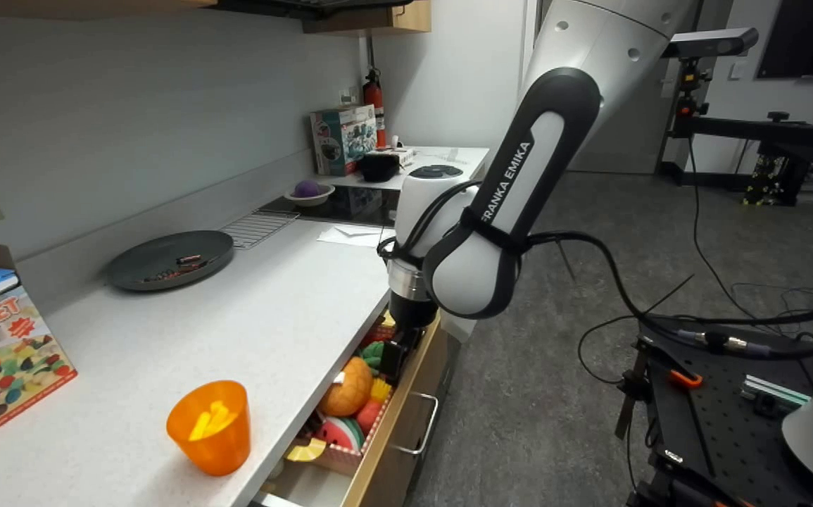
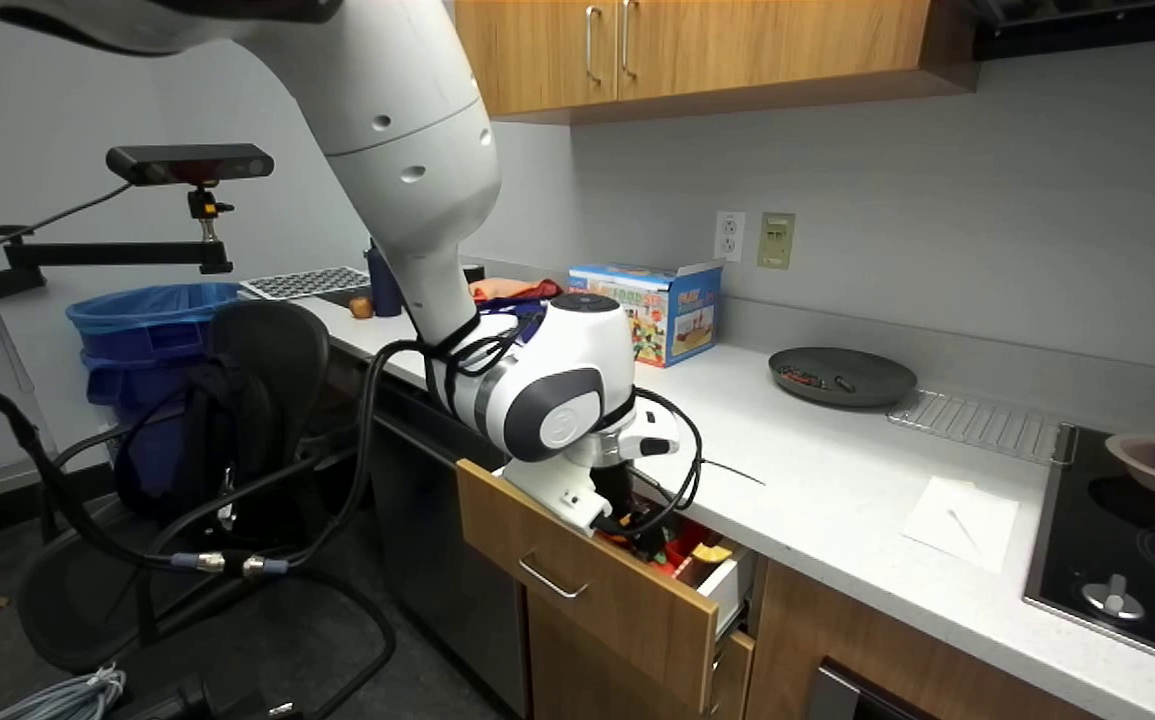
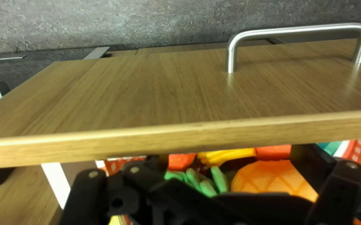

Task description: Open the top draw of the kitchen unit

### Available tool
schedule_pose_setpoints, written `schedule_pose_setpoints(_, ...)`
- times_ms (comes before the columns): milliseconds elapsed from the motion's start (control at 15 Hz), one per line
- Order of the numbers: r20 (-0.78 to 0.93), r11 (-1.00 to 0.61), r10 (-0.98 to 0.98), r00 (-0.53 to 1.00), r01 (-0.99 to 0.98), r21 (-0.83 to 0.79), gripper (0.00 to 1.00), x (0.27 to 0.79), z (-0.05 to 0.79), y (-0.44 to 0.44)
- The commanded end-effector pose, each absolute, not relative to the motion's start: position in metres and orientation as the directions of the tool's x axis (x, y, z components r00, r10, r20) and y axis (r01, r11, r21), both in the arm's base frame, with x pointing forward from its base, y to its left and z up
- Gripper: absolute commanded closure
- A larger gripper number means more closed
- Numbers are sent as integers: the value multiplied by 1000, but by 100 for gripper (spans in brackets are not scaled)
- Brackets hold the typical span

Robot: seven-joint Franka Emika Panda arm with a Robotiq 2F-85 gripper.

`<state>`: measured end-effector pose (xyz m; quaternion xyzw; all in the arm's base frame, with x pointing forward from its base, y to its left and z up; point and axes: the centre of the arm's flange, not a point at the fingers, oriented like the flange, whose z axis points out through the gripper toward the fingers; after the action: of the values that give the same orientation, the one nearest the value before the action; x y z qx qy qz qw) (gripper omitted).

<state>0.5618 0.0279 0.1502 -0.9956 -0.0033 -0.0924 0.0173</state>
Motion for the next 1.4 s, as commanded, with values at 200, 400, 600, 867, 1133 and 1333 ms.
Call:
schedule_pose_setpoints(200,85,-999,-25,996,-22,-39,0,498,139,20)
schedule_pose_setpoints(400,65,-999,-37,997,-35,-35,0,473,142,17)
schedule_pose_setpoints(600,28,-1000,-23,999,-22,-21,0,446,144,15)
schedule_pose_setpoints(867,-20,-999,-28,999,-29,-20,0,411,143,12)
schedule_pose_setpoints(1133,-56,-999,-39,998,-40,-25,0,370,144,14)
schedule_pose_setpoints(1333,-93,-997,-61,994,-65,-37,0,336,139,18)
